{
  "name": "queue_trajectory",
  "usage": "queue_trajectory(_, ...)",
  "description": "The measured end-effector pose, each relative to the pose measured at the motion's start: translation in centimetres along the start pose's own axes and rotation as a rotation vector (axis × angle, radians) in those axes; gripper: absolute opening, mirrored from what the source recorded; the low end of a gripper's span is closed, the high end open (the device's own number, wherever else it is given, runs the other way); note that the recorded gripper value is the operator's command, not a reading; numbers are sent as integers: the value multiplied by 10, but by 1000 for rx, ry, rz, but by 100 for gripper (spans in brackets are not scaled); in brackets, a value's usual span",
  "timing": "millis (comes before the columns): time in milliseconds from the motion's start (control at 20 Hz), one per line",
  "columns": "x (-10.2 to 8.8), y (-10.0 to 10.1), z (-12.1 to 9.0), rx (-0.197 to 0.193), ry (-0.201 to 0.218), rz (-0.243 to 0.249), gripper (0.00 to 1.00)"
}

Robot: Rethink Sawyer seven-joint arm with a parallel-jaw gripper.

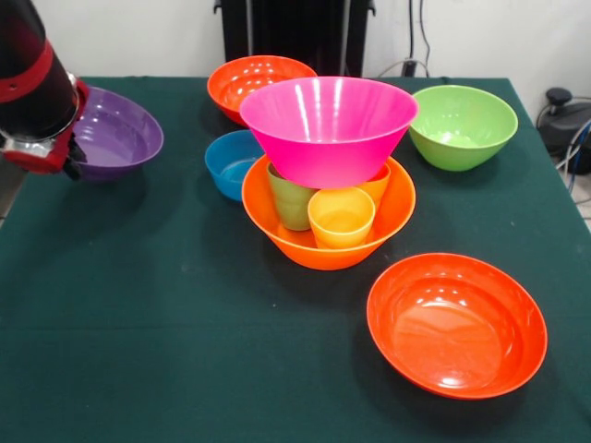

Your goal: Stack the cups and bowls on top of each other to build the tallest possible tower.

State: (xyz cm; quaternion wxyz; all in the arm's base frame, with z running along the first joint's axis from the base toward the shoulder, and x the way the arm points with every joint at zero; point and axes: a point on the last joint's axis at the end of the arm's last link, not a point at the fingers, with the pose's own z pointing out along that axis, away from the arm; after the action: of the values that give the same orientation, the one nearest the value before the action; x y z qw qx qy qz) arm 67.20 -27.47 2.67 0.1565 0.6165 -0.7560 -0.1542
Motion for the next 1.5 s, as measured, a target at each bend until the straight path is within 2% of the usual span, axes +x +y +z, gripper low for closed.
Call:
queue_trajectory(150, -1, -3, -15, -38, 16, 18, 0)
queue_trajectory(800, 2, -14, -53, -146, 57, 93, 0)
queue_trajectory(900, 4, -16, -56, -166, 65, 108, 0)
queue_trajectory(950, 6, -16, -57, -193, 64, 122, 0)
queue_trajectory(1000, 6, -16, -57, -205, 61, 126, 0)
queue_trajectory(1100, 7, -16, -57, -223, 57, 132, 0)
queue_trajectory(1400, 8, -10, -54, -324, 38, 151, 0)
queue_trajectory(1500, 7, -8, -54, -345, 35, 152, 0)
